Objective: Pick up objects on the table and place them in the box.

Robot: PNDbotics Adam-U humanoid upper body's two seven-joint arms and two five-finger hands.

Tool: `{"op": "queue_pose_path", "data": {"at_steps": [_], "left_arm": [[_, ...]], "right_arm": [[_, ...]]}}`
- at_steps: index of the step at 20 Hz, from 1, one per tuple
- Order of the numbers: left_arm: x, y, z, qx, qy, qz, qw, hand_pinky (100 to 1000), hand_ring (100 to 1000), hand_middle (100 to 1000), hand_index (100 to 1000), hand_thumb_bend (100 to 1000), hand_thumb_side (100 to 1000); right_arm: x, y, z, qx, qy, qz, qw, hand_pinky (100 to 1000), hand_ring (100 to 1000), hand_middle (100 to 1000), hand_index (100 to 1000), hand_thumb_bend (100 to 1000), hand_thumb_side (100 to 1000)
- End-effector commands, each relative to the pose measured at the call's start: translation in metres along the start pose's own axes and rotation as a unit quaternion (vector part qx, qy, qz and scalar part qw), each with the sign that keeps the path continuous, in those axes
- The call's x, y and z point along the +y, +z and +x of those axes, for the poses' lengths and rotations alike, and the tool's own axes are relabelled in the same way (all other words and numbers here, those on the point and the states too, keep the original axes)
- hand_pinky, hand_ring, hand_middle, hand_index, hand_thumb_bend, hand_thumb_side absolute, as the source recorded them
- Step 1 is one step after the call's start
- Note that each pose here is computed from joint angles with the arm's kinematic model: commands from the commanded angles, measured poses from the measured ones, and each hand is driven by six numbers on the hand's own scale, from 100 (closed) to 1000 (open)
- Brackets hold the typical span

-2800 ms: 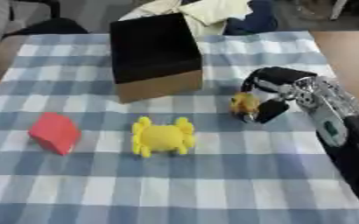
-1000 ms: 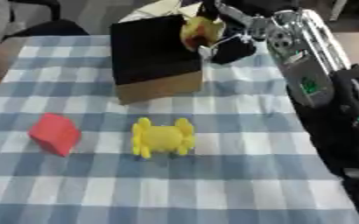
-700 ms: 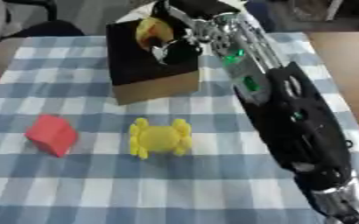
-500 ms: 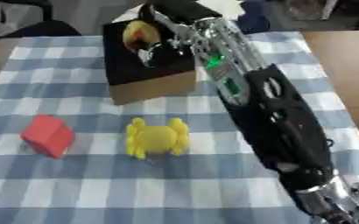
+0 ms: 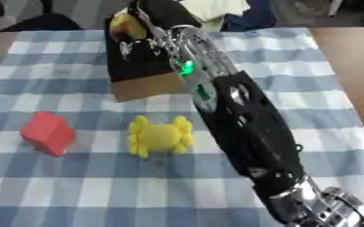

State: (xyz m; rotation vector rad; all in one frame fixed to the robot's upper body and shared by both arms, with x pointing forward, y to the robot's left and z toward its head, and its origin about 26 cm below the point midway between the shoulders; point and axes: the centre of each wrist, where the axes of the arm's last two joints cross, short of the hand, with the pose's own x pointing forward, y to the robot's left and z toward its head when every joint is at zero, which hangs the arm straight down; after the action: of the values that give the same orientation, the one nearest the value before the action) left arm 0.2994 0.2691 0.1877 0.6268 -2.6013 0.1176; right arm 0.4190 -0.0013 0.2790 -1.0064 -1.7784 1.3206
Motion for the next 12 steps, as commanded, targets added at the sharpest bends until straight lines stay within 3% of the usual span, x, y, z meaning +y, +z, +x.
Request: {"op": "queue_pose_path", "data": {"at_steps": [1,12], "left_arm": [[0.0,-0.006,0.005,-0.014,0.004,-0.001,1.0,621,777,682,795,115,851],[-0.002,-0.006,0.006,-0.012,0.009,-0.002,1.0,621,777,682,795,114,852]], "right_arm": [[-0.012,-0.004,0.008,0.01,-0.004,-0.03,0.999,783,762,572,745,100,430],[0.003,-0.017,0.011,0.089,0.0,-0.035,0.995,785,771,591,745,100,455]]}}
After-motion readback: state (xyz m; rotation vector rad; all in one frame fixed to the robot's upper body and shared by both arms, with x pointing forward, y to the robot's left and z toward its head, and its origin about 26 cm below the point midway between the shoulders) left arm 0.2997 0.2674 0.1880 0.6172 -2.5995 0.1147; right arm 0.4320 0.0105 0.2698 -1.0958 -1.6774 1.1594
